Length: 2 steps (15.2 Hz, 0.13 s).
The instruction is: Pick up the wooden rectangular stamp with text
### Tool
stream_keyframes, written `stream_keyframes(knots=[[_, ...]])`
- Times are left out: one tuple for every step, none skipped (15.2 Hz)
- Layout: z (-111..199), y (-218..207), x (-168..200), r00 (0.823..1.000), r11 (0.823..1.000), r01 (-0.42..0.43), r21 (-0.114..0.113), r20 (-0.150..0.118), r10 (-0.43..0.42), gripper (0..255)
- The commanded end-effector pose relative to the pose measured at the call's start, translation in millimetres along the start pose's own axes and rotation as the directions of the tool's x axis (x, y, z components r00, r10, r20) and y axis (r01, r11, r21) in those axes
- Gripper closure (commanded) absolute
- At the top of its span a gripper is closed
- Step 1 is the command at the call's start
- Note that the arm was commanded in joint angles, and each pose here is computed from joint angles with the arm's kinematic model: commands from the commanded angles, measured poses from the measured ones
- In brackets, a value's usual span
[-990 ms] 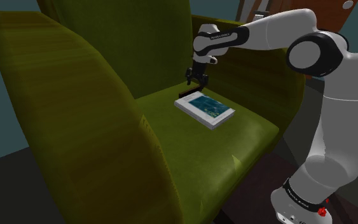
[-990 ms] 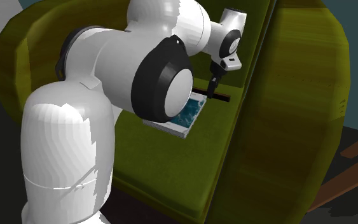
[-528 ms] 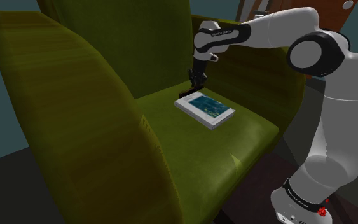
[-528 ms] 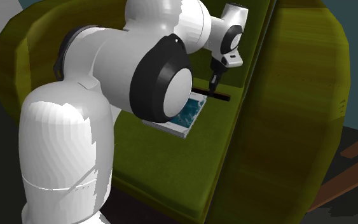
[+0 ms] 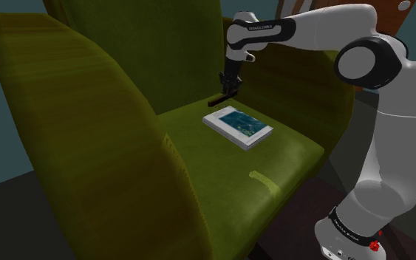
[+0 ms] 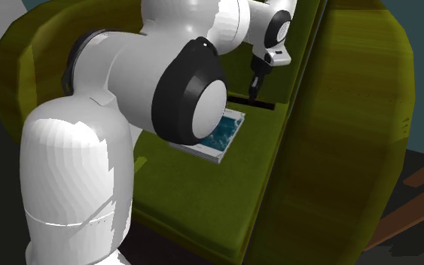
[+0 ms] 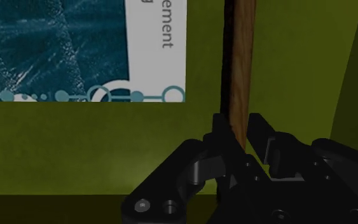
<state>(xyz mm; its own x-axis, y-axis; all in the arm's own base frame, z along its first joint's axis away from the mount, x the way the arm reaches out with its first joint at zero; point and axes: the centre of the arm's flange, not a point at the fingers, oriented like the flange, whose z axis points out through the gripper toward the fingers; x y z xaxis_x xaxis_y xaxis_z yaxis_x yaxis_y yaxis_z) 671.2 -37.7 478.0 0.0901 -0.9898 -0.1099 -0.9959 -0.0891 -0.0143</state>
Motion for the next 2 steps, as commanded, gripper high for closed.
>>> stream_keyframes(knots=[[-5.0,1.1,0.3,1.000,1.000,0.000,0.000,0.000,0.000,255],[-5.0,1.1,0.3,1.000,1.000,0.000,0.000,0.000,0.000,255]])
